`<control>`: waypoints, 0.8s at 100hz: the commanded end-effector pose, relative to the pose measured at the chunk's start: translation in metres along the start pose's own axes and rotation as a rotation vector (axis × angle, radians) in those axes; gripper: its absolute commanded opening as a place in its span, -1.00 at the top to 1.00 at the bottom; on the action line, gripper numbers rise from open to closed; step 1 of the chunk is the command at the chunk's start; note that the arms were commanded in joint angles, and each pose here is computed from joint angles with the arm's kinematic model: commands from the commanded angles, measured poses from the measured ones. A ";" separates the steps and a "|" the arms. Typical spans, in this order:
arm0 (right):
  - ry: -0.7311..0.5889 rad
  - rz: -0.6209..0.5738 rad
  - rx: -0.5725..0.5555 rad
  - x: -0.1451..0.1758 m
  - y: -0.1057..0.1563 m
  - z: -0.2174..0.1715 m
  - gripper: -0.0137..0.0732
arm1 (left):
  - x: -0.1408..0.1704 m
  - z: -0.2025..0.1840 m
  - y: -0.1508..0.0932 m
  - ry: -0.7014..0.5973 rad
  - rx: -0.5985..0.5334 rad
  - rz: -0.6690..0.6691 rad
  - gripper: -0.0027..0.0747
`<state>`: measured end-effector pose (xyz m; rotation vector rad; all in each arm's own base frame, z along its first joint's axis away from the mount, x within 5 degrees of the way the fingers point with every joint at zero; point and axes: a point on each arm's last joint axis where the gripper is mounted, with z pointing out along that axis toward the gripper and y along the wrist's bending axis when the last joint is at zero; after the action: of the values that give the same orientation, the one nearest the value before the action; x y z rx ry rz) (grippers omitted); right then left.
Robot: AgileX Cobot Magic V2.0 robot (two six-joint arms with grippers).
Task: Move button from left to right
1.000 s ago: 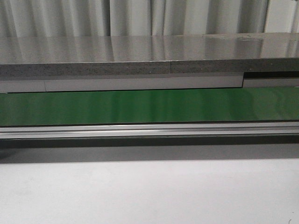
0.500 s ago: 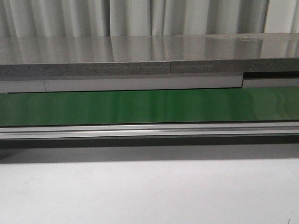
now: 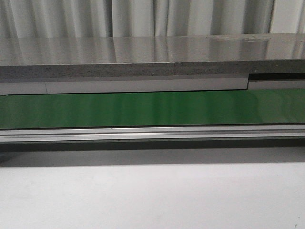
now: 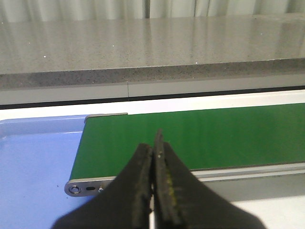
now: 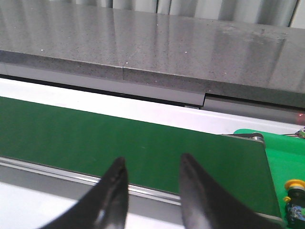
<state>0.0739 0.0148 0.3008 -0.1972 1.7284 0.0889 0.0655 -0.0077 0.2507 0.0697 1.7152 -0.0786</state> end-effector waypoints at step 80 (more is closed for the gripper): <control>-0.080 0.012 0.020 -0.013 -0.002 -0.001 0.84 | -0.015 -0.001 0.001 -0.096 -0.008 -0.008 0.98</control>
<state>0.0739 0.0148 0.3009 -0.1959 1.7283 0.0912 0.0655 -0.0077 0.2507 0.0697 1.7152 -0.0786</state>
